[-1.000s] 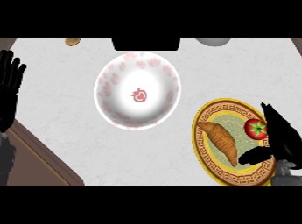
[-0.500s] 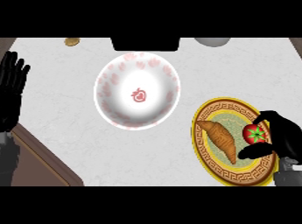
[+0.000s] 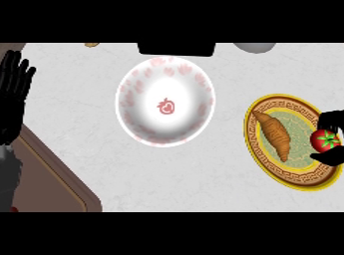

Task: Pick the tomato from the plate and place it in the bowl

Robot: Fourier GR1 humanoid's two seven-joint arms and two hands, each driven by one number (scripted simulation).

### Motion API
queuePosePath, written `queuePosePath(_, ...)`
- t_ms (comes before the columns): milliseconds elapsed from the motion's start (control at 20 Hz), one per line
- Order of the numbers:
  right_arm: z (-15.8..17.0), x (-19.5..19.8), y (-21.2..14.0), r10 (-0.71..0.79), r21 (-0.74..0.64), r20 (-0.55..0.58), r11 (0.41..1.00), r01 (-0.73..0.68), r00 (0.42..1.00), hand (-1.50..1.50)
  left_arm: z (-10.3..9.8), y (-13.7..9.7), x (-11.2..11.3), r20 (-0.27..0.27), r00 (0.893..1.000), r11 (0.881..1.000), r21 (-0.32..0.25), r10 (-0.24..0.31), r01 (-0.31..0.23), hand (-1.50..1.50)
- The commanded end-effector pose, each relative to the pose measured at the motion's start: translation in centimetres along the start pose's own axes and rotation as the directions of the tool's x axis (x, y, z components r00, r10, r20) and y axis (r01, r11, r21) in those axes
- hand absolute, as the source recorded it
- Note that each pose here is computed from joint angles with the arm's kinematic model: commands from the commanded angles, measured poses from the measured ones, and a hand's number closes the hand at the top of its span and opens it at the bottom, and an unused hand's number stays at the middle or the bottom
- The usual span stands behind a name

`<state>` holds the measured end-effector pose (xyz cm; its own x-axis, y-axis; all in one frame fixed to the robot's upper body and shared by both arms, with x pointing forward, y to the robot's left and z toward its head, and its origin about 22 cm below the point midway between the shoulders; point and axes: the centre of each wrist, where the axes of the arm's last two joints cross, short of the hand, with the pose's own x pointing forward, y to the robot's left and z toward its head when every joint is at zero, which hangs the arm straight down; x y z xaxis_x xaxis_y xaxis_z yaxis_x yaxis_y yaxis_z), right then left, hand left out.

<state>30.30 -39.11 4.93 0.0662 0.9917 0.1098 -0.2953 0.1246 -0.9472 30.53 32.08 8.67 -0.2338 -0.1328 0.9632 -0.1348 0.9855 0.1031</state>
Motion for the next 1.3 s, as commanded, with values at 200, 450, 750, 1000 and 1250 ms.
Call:
queuePosePath(200, -2.0, -6.3, -6.9, 0.046, -0.006, 0.171, 0.999, -0.046, 0.984, 1.5, -0.2, 0.9, 0.6, -0.004, 1.0, 1.0, 0.005, -0.002, 0.002, 0.0)
queuePosePath(450, -3.6, -5.3, -10.8, 0.056, -0.176, 0.174, 0.984, -0.024, 0.983, 1.5, -0.6, -0.2, 0.6, -0.01, 1.0, 1.0, 0.011, -0.005, 0.005, 0.0)
queuePosePath(750, -2.7, -4.2, -15.4, -0.035, -0.218, 0.401, 0.967, 0.133, 0.915, 1.5, 1.0, 0.5, 0.2, -0.02, 1.0, 0.999, 0.034, 0.003, -0.002, 0.0)
queuePosePath(1000, -1.1, -1.6, -21.7, -0.048, -0.268, 0.538, 0.937, 0.225, 0.841, 1.5, 1.3, 1.1, -0.3, -0.021, 1.0, 0.999, 0.032, -0.011, 0.011, 0.0)
queuePosePath(1250, -1.3, 2.6, -23.4, -0.204, -0.149, 0.667, 0.906, 0.397, 0.716, 1.5, 2.0, 2.1, -1.3, -0.033, 0.999, 0.999, 0.038, -0.023, 0.025, 0.0)
